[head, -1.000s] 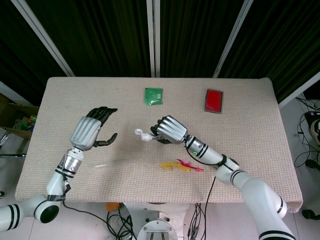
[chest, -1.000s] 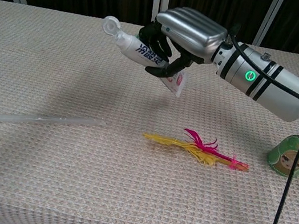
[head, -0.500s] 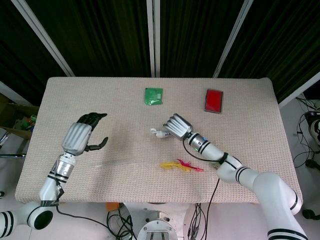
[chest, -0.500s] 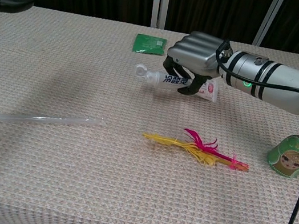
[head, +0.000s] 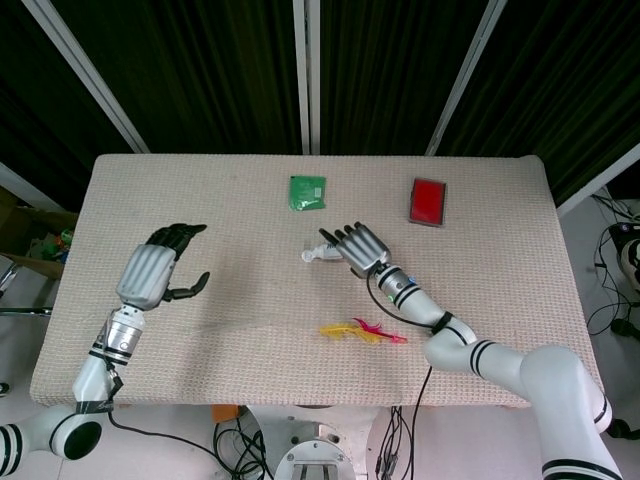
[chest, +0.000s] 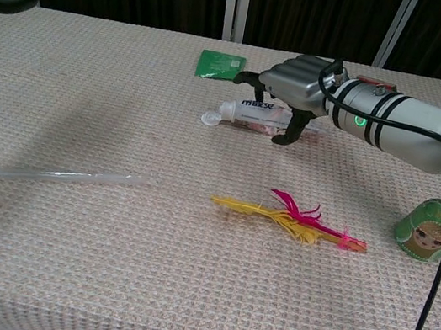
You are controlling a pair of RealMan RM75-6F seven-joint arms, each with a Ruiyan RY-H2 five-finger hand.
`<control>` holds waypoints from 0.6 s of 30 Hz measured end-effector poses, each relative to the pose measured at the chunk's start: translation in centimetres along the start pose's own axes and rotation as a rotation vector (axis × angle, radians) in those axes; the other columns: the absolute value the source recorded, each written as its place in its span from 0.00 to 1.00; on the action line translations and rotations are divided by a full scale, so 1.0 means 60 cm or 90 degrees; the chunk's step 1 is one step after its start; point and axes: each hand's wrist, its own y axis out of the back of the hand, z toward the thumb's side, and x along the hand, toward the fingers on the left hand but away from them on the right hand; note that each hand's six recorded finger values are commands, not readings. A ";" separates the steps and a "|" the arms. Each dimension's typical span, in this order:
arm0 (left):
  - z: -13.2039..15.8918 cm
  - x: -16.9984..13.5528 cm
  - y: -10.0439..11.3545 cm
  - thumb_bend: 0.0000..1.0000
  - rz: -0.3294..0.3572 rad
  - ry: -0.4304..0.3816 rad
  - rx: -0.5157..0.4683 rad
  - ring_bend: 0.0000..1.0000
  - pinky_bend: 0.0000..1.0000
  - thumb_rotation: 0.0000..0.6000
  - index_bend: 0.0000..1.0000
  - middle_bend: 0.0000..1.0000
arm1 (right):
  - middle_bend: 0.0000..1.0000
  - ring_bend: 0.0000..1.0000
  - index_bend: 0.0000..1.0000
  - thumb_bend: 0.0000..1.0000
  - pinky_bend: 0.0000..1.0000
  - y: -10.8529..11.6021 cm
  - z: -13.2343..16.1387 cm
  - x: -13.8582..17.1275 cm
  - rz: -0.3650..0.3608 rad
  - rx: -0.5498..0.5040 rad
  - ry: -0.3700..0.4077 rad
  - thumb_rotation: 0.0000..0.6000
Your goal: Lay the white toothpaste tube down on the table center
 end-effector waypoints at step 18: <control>-0.187 -0.162 0.076 0.33 0.032 0.222 0.178 0.13 0.18 1.00 0.17 0.19 | 0.24 0.12 0.03 0.30 0.27 0.048 -0.239 0.367 -0.146 -0.143 -0.277 1.00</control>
